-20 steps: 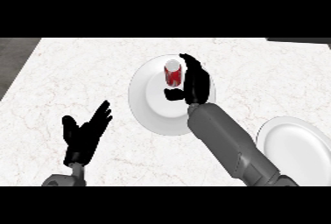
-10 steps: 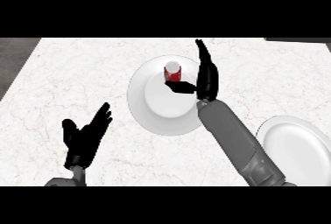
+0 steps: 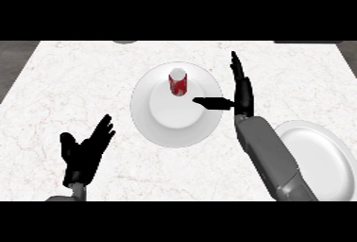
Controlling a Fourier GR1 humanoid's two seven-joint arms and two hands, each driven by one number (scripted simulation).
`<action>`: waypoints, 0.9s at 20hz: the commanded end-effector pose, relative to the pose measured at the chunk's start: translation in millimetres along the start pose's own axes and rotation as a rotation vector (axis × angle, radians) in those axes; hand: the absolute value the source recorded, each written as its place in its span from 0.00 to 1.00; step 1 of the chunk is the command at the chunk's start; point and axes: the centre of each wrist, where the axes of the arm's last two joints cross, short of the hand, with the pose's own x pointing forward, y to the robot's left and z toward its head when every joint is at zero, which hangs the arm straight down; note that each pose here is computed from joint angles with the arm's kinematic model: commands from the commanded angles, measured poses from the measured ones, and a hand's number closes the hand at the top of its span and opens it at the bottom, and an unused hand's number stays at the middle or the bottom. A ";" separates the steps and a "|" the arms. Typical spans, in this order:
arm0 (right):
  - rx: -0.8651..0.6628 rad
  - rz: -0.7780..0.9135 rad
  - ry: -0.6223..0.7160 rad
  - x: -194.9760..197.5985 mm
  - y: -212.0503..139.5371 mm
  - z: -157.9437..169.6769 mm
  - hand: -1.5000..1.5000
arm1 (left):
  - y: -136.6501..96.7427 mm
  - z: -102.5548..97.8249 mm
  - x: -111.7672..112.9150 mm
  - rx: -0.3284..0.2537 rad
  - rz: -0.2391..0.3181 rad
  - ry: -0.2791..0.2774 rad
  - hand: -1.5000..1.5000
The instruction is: Pick the can from the plate and place it in the plate
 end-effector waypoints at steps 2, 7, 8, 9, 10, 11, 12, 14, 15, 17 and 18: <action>0.148 -0.025 0.012 -14.0 -22.5 20.6 0.00 | 0.5 -1.6 -2.0 0.030 0.011 0.040 0.50; 0.201 -0.009 0.001 -34.8 -51.5 68.0 0.00 | 13.8 8.4 -9.3 0.027 0.030 0.034 0.50; 0.196 0.032 -0.007 -34.3 -50.3 63.3 0.00 | 7.3 15.3 -6.5 0.013 0.006 0.045 0.50; 0.208 0.044 -0.015 -18.2 -58.3 56.6 0.00 | 8.3 2.1 10.9 0.012 0.003 0.041 0.50; 0.224 0.052 0.003 -35.2 -70.4 83.2 0.00 | 5.2 7.2 6.8 0.017 0.000 0.032 0.50; 0.236 0.075 0.000 -25.0 -70.0 84.0 0.00 | 6.7 10.1 -3.3 0.011 0.013 0.043 0.50; 0.234 0.083 -0.001 -22.4 -71.0 85.6 0.00 | -1.9 -0.9 4.0 0.004 -0.009 0.032 0.50; 0.235 0.088 0.008 -29.4 -70.8 99.1 0.00 | -4.6 21.3 -10.5 0.012 0.006 0.028 0.50; 0.243 0.104 0.001 -29.5 -99.7 107.3 0.00 | 7.7 12.2 -24.7 0.033 0.018 0.027 0.50; 0.229 0.096 0.010 -26.6 -93.0 125.2 0.00 | -4.6 -2.4 -2.5 0.011 0.008 0.042 0.50; 0.217 0.108 0.028 -10.2 -88.6 114.4 0.00 | 21.1 16.3 -9.6 0.004 -0.005 0.037 0.50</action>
